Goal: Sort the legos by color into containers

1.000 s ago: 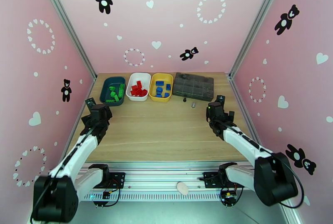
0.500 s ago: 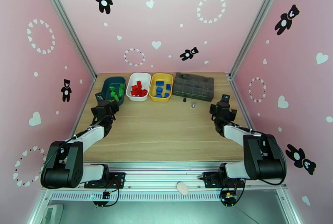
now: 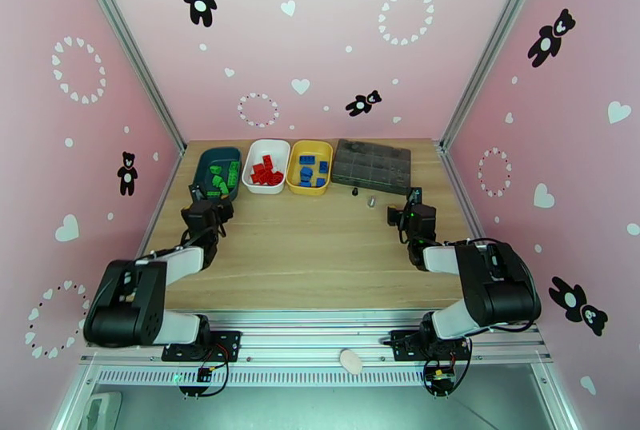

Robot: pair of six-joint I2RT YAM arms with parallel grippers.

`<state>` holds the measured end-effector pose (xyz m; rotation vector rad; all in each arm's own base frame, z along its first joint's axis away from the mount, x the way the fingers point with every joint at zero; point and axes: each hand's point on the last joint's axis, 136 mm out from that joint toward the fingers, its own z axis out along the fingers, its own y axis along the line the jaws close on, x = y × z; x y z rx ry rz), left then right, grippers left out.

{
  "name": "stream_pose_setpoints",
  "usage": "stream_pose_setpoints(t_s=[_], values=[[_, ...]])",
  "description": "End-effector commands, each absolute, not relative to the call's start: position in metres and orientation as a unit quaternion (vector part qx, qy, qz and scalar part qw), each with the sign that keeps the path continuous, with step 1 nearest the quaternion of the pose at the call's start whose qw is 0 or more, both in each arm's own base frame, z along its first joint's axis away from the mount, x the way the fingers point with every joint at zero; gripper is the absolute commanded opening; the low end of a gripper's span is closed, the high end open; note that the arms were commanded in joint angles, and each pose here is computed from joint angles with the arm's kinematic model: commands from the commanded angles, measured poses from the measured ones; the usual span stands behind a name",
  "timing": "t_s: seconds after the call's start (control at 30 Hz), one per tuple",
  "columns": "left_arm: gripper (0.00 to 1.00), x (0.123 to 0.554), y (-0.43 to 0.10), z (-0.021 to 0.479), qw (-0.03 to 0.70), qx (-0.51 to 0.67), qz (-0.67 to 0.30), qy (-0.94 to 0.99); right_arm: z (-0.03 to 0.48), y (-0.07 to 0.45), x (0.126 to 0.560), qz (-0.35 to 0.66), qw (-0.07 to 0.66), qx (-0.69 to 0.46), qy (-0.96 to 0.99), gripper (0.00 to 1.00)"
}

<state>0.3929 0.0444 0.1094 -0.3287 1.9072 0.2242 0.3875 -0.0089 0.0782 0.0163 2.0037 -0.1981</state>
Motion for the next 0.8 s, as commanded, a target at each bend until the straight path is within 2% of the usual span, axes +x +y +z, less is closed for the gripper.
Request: stream_pose_setpoints(t_s=[0.0, 0.07, 0.23, 0.77], values=[[0.98, 0.391, 0.037, 0.117, 0.598, -0.122, 0.086, 0.788, 0.089, -0.006, 0.393, -0.079, 0.553, 0.001, 0.829, 0.99], [0.98, 0.384, 0.037, 0.121, 0.642, -0.118, 0.088, 0.753, 0.089, -0.005, 0.393, -0.078, 0.555, 0.0, 0.829, 0.99], [0.99, 0.39, 0.038, 0.114, 0.608, -0.124, 0.087, 0.779, 0.089, -0.003, 0.394, -0.075, 0.554, -0.004, 0.829, 0.99], [0.98, 0.39, 0.037, 0.114, 0.61, -0.121, 0.087, 0.778, 0.086, 0.012, 0.398, -0.026, 0.546, -0.048, 0.836, 0.99]])
